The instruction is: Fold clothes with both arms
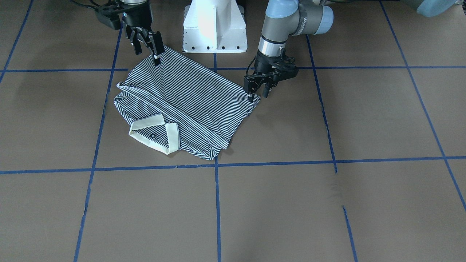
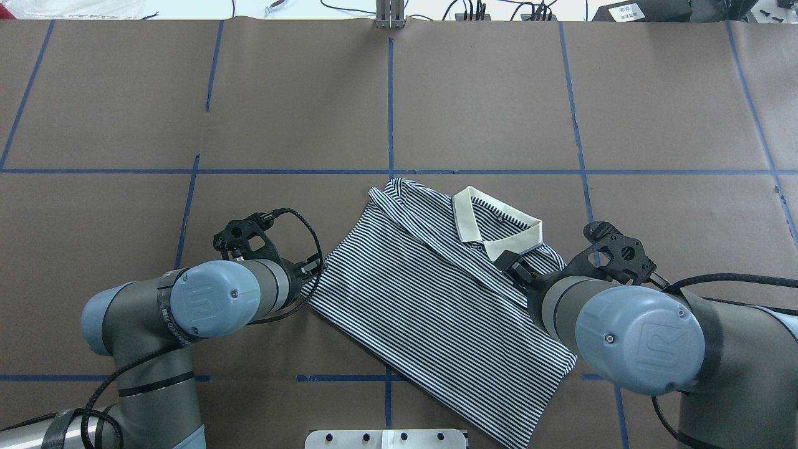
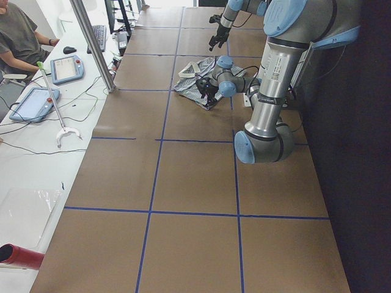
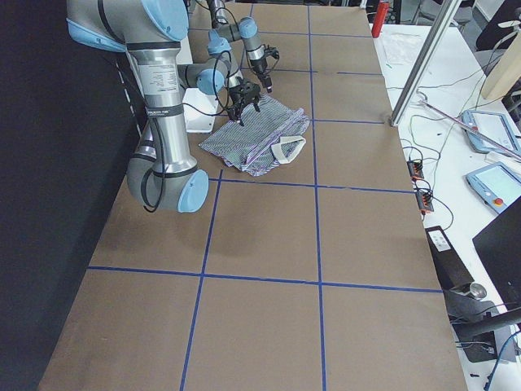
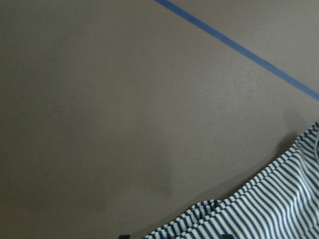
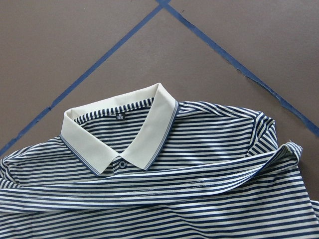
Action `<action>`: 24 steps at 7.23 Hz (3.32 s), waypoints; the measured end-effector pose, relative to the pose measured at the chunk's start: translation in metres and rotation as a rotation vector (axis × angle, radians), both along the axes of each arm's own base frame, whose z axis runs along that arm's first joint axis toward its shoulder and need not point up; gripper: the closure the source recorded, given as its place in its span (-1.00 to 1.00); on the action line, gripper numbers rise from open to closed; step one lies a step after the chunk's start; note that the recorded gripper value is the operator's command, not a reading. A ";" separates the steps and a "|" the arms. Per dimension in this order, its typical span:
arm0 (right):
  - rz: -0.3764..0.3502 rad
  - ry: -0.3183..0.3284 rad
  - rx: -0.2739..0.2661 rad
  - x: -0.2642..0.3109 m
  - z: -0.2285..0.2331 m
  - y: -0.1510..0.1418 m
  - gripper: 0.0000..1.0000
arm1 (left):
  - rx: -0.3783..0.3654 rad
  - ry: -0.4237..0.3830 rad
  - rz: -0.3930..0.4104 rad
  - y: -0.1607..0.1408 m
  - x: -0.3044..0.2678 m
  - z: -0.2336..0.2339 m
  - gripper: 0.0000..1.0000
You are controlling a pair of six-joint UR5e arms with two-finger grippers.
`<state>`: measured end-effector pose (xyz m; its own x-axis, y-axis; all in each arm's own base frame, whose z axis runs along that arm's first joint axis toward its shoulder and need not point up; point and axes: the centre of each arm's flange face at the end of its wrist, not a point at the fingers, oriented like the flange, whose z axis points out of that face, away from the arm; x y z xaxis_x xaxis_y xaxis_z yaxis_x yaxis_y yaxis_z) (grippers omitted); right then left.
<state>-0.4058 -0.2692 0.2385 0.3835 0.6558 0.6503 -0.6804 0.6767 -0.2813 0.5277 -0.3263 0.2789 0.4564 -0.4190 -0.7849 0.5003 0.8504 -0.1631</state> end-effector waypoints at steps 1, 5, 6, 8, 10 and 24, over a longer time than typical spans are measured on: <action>0.000 0.006 0.001 -0.003 0.001 -0.002 -1.00 | -0.002 -0.010 0.010 0.006 0.004 0.001 -0.21; 0.004 0.015 -0.002 -0.007 0.004 -0.006 -1.00 | 0.003 -0.042 0.036 0.020 0.021 0.011 0.06; 0.005 0.015 -0.003 -0.007 0.004 -0.007 -1.00 | 0.007 -0.046 0.034 0.020 0.022 0.012 0.08; 0.005 0.016 -0.003 -0.007 0.004 -0.007 -1.00 | 0.012 -0.059 0.031 0.017 0.024 0.016 0.42; 0.005 0.015 -0.003 -0.007 0.004 -0.007 -1.00 | 0.019 -0.067 0.021 0.014 0.024 0.019 1.00; -0.004 -0.002 -0.006 -0.017 -0.005 -0.003 -1.00 | 0.271 -0.102 -0.213 -0.330 -0.027 0.009 0.13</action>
<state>-0.4227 -0.2721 0.2338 0.3845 0.6586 0.6468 -0.6773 0.6774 -0.2871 0.5006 -0.6563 0.2876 0.4635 -0.2959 -0.8352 0.6727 0.7310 0.1143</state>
